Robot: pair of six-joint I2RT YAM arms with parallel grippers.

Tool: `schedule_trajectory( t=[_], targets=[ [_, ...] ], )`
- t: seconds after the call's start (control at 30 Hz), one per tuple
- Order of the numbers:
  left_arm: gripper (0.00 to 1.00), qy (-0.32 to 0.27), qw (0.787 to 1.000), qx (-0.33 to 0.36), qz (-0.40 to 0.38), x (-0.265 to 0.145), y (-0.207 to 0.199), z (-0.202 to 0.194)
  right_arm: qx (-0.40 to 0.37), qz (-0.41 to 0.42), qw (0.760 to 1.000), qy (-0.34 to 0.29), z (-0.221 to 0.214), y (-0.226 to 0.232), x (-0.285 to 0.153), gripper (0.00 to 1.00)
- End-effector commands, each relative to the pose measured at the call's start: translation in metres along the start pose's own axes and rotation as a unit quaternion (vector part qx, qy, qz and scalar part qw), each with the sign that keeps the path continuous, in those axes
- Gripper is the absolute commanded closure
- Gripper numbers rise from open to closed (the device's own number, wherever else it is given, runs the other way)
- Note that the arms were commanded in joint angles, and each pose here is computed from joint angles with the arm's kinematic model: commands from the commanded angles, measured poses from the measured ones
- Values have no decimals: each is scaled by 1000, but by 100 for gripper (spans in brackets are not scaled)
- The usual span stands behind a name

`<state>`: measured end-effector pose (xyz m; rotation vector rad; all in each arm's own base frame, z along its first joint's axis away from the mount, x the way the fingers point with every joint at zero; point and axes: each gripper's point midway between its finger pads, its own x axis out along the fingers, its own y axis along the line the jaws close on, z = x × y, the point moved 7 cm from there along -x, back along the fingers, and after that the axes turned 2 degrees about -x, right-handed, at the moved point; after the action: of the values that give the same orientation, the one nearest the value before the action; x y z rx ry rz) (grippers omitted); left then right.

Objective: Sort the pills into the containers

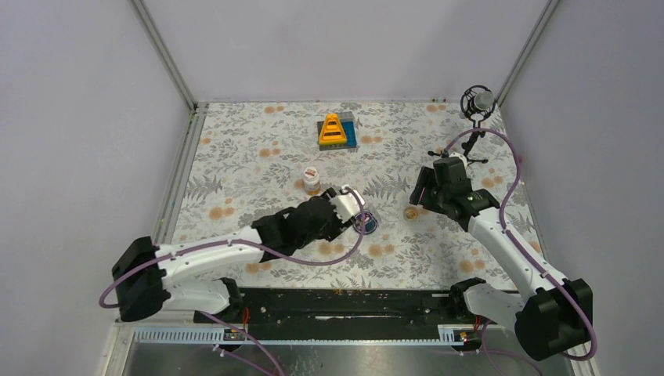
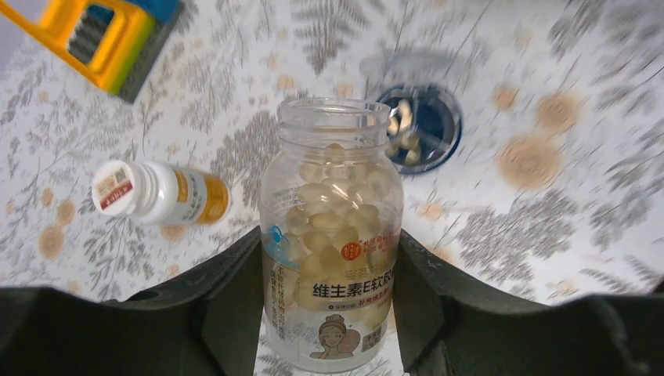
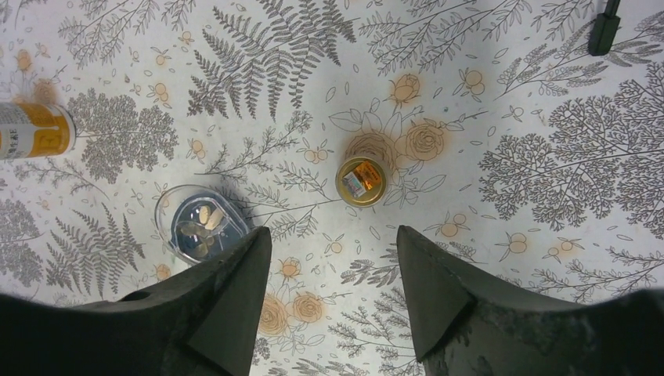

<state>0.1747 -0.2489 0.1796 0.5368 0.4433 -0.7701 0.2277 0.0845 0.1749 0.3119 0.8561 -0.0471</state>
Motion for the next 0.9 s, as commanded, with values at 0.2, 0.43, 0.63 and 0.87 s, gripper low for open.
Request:
schedule_trajectory(
  t=[0.2, 0.43, 0.63, 0.87],
  targets=[
    [100, -411, 896, -166, -28, -86, 28, 104, -13, 9, 1000, 18, -10, -2, 12, 16],
    [100, -547, 793, -217, -160, -119, 19, 120, -24, -26, 998, 57, -15, -5, 36, 17],
    [100, -514, 814, -205, -174, -109, 12, 117, -24, -42, 992, 114, -27, -2, 59, 22],
    [100, -484, 831, -202, -186, -93, 5, 106, -51, -69, 988, 125, -31, -6, 75, 25]
  ],
)
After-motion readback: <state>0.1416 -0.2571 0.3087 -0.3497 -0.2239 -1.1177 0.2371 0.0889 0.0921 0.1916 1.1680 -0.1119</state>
